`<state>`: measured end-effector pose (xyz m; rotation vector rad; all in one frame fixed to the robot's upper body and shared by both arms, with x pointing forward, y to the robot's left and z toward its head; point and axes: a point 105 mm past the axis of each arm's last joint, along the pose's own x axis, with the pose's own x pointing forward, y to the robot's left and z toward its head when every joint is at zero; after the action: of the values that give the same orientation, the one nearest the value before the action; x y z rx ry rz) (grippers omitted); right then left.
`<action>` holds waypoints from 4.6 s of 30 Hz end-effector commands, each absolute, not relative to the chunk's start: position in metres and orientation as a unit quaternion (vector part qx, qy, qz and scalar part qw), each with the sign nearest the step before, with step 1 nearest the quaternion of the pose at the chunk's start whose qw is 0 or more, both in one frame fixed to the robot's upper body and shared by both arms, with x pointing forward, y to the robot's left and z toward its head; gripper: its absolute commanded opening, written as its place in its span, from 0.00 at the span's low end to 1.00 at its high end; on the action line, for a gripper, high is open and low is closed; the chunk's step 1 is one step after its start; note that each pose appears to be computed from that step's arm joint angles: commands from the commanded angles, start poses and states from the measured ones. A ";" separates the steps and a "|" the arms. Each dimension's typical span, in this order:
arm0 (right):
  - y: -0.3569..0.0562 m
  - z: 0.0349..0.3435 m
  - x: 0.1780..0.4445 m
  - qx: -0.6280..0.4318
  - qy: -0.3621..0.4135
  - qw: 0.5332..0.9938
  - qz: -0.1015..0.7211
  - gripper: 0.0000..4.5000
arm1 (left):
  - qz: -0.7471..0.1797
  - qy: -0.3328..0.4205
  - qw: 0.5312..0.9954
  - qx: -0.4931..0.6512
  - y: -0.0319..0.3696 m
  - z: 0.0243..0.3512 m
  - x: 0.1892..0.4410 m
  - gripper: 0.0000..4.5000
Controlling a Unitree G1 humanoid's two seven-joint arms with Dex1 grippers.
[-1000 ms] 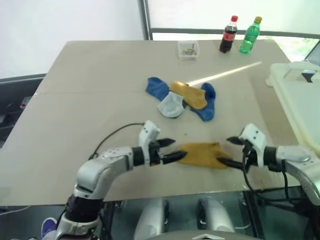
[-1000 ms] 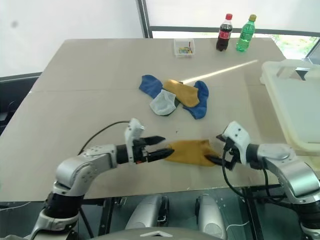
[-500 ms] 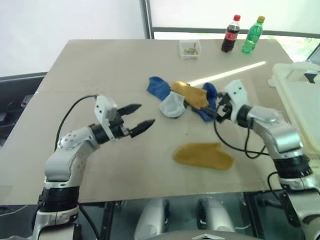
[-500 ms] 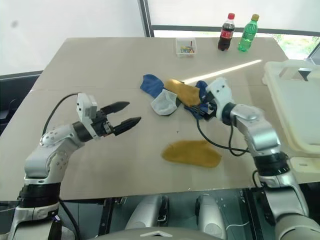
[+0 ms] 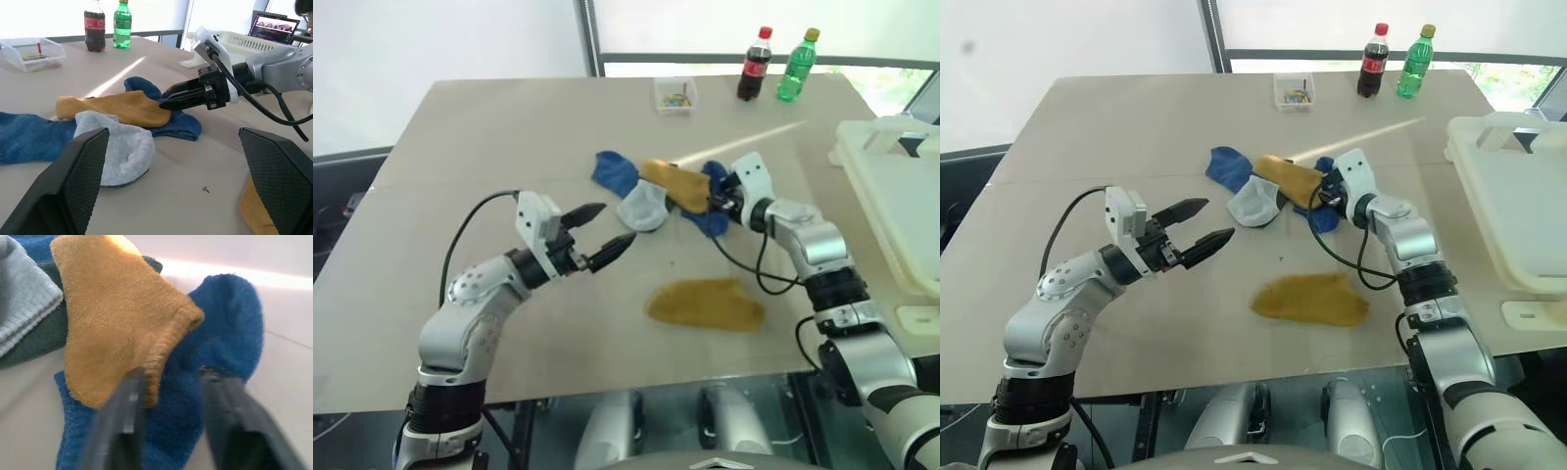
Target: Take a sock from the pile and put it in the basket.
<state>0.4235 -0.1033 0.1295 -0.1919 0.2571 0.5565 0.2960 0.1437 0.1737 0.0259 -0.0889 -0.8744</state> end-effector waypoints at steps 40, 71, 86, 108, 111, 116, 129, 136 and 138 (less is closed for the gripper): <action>-0.086 0.163 0.408 -0.008 0.090 0.944 0.318 0.01 | -0.410 -0.066 0.910 0.013 0.145 0.180 0.294 1.00; -0.166 0.130 0.288 0.000 0.238 0.888 0.394 0.01 | -0.445 -0.023 0.895 0.025 0.134 0.162 0.305 1.00; -0.229 0.116 0.320 -0.096 0.237 0.926 0.276 0.01 | -0.484 0.028 0.873 0.050 0.114 0.136 0.308 1.00; -0.195 0.140 0.336 -0.074 0.170 0.940 0.286 0.25 | -0.443 0.109 0.890 -0.021 0.055 0.110 0.343 1.00; -0.192 0.138 0.338 -0.058 0.170 0.943 0.280 0.25 | -0.440 0.107 0.891 -0.033 0.051 0.113 0.347 1.00; -0.188 0.129 0.341 -0.029 0.190 0.942 0.275 0.28 | -0.437 0.110 0.892 -0.038 0.049 0.112 0.352 0.82; -0.182 0.144 0.341 -0.020 0.171 0.941 0.290 0.00 | -0.446 0.081 0.888 -0.076 0.047 0.121 0.348 0.02; -0.168 0.172 0.317 -0.002 0.141 0.931 0.336 0.00 | -0.503 0.049 0.856 -0.109 0.052 0.147 0.326 0.02; -0.165 0.176 0.306 0.008 0.141 0.927 0.348 0.00 | -0.519 0.054 0.846 -0.111 0.060 0.151 0.317 0.02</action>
<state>0.3155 -0.1644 0.1601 0.0191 0.3342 0.6966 0.3261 0.0565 0.1361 -0.2257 0.1562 -1.0460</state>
